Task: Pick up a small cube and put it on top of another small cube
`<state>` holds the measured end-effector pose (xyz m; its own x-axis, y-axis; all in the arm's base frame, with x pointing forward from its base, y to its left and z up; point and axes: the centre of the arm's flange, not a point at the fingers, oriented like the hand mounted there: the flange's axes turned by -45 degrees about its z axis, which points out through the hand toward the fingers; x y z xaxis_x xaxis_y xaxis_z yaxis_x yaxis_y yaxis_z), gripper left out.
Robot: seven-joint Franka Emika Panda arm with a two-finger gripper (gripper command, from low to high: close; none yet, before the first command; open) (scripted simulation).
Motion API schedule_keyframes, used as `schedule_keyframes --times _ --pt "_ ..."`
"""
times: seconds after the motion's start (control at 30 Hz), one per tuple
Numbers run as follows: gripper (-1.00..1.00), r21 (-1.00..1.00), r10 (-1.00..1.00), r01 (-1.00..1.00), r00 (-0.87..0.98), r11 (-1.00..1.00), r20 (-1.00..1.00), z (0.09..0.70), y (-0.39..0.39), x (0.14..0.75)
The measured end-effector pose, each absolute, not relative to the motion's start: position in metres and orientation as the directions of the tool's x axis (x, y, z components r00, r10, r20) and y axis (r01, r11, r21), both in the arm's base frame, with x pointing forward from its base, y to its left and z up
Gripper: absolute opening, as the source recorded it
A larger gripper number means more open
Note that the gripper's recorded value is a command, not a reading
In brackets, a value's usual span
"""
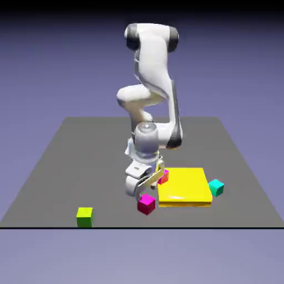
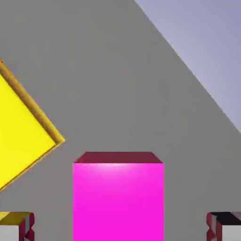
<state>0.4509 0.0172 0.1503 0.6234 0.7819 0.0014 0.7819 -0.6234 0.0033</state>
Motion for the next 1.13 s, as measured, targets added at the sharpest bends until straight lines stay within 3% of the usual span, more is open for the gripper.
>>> schedule_keyframes --times 0.03,0.07,0.33,0.7,0.77,0.9,0.93,1.0,1.13 --pt "0.00 0.002 0.781 0.781 0.624 -0.624 0.002 0.138 0.017 0.450" --pt "-1.00 0.000 0.780 0.780 0.625 -0.625 0.002 0.127 0.017 0.449" --pt "-1.00 -0.001 0.779 0.779 0.627 -0.627 0.001 0.198 0.014 0.451" --pt "-1.00 -0.001 0.675 0.675 0.738 -0.738 0.002 0.250 -0.214 0.523" --pt "-1.00 -0.001 0.674 0.674 0.739 -0.739 0.002 0.251 -0.218 0.523" --pt "-1.00 -0.001 0.674 0.674 0.739 -0.739 0.002 0.183 -0.218 0.523" --pt "1.00 -0.001 0.674 0.674 0.739 -0.739 0.002 0.181 -0.218 0.523" --pt "1.00 0.000 0.674 0.674 0.739 -0.739 0.002 0.181 -0.218 0.523" --pt "1.00 0.000 0.674 0.674 0.739 -0.739 0.002 0.249 -0.218 0.523"
